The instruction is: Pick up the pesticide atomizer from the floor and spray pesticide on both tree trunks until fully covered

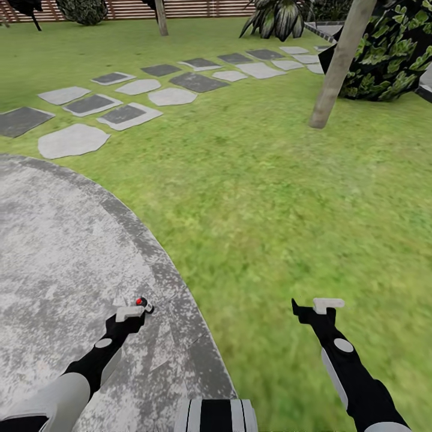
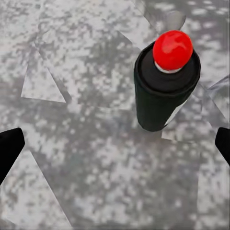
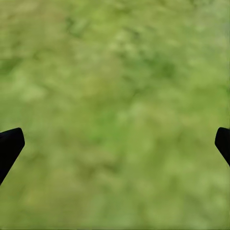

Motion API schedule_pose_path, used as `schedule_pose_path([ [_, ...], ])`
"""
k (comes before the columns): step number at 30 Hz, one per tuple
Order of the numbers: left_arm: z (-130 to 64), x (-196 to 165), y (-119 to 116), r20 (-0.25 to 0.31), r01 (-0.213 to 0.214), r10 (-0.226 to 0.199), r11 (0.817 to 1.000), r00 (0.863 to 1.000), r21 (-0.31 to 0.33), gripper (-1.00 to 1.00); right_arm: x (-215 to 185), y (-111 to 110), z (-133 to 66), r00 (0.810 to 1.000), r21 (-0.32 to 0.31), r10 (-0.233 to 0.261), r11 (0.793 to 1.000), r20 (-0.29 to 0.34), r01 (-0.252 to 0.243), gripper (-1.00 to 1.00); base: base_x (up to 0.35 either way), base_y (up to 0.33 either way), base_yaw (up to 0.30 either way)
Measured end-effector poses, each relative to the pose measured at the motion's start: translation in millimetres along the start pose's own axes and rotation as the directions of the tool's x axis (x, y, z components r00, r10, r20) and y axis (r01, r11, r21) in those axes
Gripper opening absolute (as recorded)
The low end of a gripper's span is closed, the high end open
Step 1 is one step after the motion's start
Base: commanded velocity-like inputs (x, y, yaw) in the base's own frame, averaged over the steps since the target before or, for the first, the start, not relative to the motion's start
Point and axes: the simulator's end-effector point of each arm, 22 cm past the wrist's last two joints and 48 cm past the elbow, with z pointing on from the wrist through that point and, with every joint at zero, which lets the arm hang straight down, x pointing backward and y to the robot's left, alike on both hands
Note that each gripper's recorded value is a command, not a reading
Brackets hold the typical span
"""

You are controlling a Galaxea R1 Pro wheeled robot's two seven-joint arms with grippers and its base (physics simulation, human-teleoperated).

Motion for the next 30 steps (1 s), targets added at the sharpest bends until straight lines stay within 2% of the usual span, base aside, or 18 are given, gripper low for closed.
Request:
schedule_pose_path([
  [5, 1.6, 6, -2, -0.009, -0.002, 0.002, 1.000, 1.000, 0.002, 1.00, 5, 0, 1.3, 1.000, 0.000, -0.002, 1.000, -0.009, 0.002, 1.00, 0.000, 0.000, -0.138],
  [12, 3.2, 10, -2, -0.016, -0.004, 0.004, 1.000, 1.000, 0.002, 1.00, 10, 1, 2.7, 1.000, -0.001, -0.002, 1.000, -0.017, 0.002, 1.00, 0.000, 0.000, -0.011],
  [20, 9.3, 31, -3, -0.048, -0.010, 0.010, 1.000, 0.999, 0.003, 1.00, 30, 2, 7.9, 0.999, -0.002, -0.006, 1.000, -0.049, 0.006, 1.00, 0.000, 0.000, -0.017],
  [30, 9.9, 33, -3, -0.052, -0.011, 0.011, 1.000, 0.999, 0.004, 1.00, 33, 2, 8.3, 0.999, -0.002, -0.007, 1.000, -0.054, 0.007, 1.00, 0.000, 0.000, -0.078],
])
